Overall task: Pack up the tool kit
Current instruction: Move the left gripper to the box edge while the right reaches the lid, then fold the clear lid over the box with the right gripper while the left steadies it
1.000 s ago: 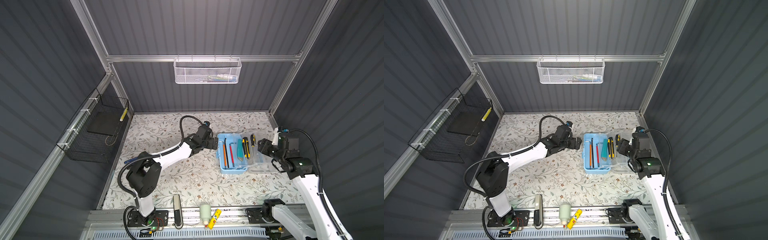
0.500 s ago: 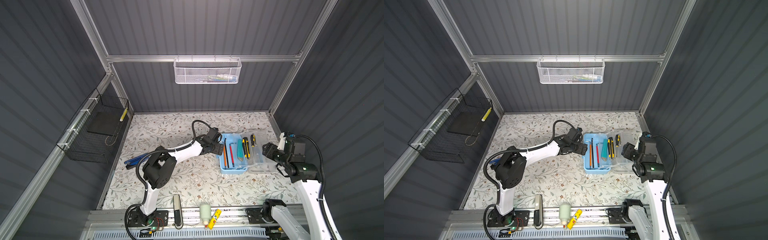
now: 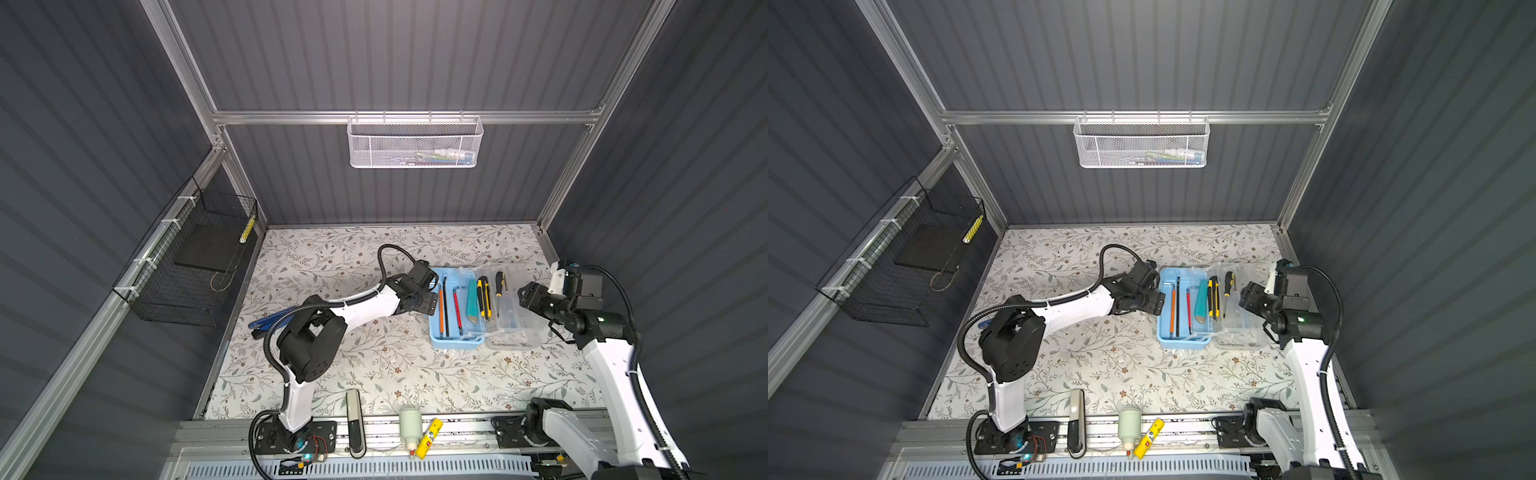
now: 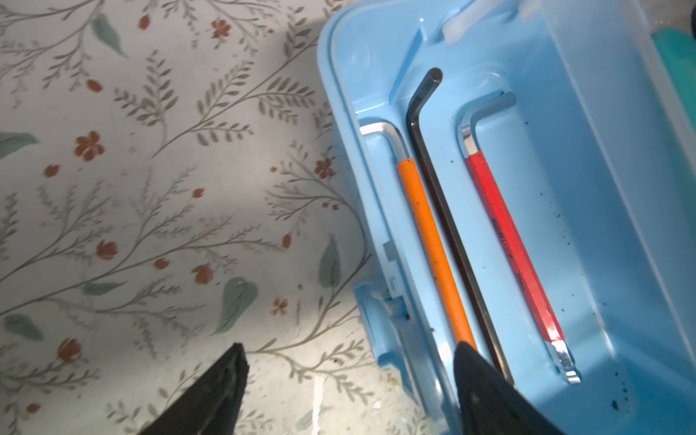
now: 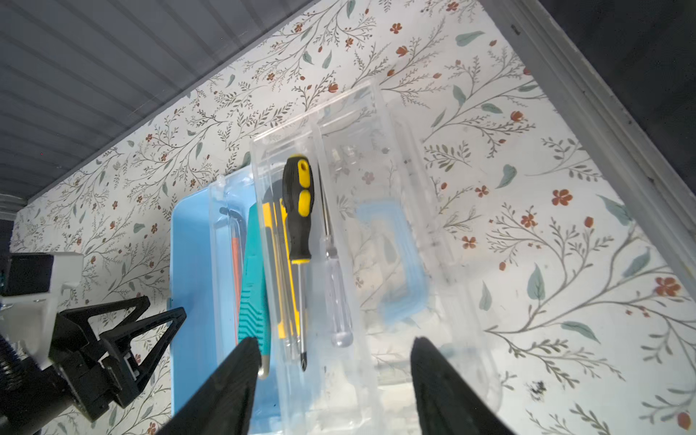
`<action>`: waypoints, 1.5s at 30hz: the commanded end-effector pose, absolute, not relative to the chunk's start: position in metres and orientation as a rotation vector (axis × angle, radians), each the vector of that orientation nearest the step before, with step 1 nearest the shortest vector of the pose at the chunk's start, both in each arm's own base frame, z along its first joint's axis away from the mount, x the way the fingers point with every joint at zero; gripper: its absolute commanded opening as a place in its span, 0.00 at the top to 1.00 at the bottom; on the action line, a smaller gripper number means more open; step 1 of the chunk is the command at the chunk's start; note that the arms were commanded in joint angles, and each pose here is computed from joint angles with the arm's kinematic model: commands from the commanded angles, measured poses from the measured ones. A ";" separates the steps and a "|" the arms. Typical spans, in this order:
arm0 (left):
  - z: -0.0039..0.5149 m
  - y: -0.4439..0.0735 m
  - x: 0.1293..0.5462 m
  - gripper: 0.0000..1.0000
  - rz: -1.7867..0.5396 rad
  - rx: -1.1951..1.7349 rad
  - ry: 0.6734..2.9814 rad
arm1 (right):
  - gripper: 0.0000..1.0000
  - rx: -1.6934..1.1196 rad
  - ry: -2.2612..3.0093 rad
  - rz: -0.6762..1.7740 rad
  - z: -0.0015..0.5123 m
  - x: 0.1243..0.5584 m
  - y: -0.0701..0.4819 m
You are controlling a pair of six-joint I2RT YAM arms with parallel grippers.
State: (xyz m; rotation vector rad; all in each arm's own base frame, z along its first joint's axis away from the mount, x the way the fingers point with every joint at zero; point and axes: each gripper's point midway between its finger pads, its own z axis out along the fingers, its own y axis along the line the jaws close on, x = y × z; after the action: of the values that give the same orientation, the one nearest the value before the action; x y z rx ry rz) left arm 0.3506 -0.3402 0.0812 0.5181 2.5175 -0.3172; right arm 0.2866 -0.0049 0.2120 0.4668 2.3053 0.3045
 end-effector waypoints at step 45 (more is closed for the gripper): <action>0.064 -0.240 0.349 1.00 -0.628 0.393 2.441 | 1.00 0.782 2.442 0.899 0.041 0.300 0.022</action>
State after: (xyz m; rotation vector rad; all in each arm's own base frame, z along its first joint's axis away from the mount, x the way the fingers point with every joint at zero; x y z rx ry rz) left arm 0.3543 -0.2226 0.0624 0.3457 2.4952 -0.5343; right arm 0.2836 0.0205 0.0318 0.8121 2.4935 0.8435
